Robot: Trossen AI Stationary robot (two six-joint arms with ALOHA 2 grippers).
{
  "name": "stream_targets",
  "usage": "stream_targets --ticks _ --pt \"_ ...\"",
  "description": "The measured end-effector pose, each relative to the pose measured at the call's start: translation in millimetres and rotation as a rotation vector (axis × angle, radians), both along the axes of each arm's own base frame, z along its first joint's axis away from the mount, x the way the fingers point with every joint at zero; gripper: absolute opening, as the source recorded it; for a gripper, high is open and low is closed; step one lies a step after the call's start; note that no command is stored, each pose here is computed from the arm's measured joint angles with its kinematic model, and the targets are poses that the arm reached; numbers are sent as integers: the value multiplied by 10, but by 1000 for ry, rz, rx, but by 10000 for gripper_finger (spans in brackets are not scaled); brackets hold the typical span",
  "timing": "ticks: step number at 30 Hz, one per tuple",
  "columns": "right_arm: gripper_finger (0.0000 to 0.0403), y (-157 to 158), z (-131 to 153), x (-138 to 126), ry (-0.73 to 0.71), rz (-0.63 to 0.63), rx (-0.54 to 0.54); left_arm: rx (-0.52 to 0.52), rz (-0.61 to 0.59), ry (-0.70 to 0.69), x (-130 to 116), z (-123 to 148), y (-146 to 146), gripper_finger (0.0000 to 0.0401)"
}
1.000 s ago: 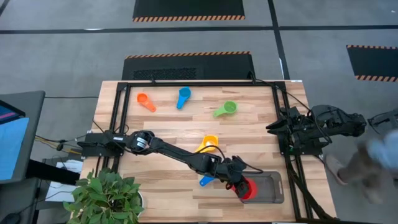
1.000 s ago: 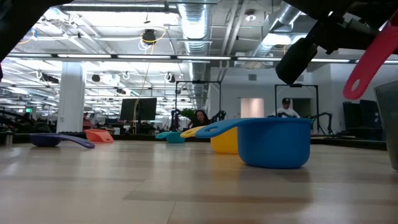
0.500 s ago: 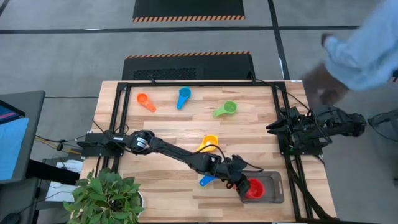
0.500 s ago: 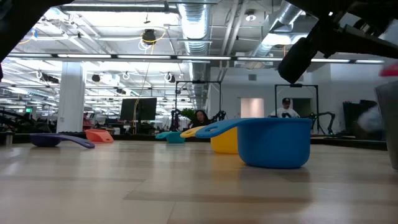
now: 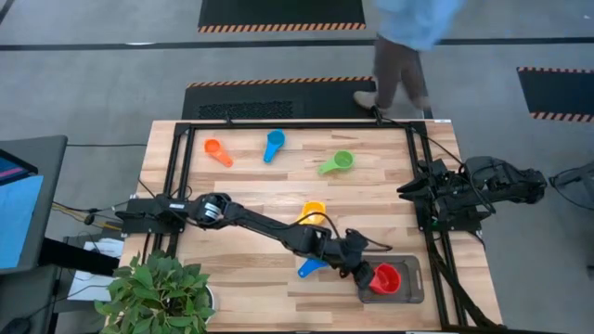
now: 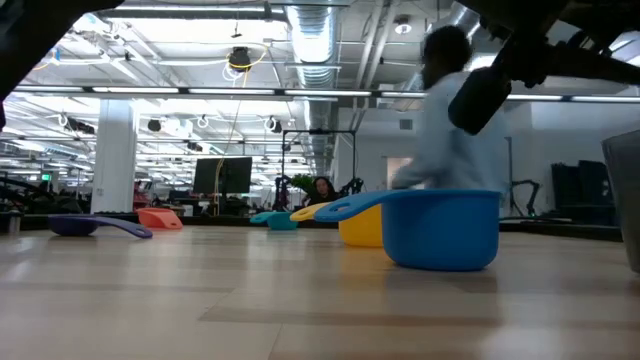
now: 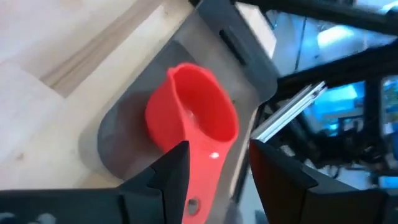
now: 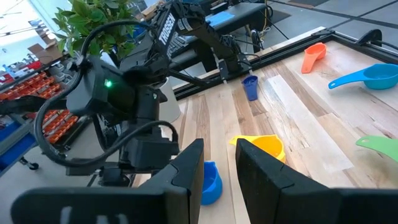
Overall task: Nest measuring cups in basket
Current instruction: Put the red measuring cup into the black bin
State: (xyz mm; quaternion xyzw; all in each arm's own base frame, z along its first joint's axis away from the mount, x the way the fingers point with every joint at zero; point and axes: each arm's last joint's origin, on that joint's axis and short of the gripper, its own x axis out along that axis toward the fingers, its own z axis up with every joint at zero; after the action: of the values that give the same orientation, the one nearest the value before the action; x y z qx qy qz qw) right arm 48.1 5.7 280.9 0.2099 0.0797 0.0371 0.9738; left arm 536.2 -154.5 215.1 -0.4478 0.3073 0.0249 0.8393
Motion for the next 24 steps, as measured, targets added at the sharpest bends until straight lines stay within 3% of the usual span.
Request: stream_targets --ticks 4,10,17,21,24 --pt "118 0 -2 0 2 0 0 -77 -35 -59 37 86 10 154" --pt "118 0 -4 -1 4 2 -3 -80 -97 -78 -3 105 -150 154" --pt "118 1 -4 -1 4 3 -3 -78 -213 112 -163 -12 -289 154" --pt "118 1 -4 -1 3 3 -3 -44 -214 245 -269 -92 -307 154" --pt "118 1 -3 -1 3 3 -3 -18 -182 238 -265 -95 -302 154"
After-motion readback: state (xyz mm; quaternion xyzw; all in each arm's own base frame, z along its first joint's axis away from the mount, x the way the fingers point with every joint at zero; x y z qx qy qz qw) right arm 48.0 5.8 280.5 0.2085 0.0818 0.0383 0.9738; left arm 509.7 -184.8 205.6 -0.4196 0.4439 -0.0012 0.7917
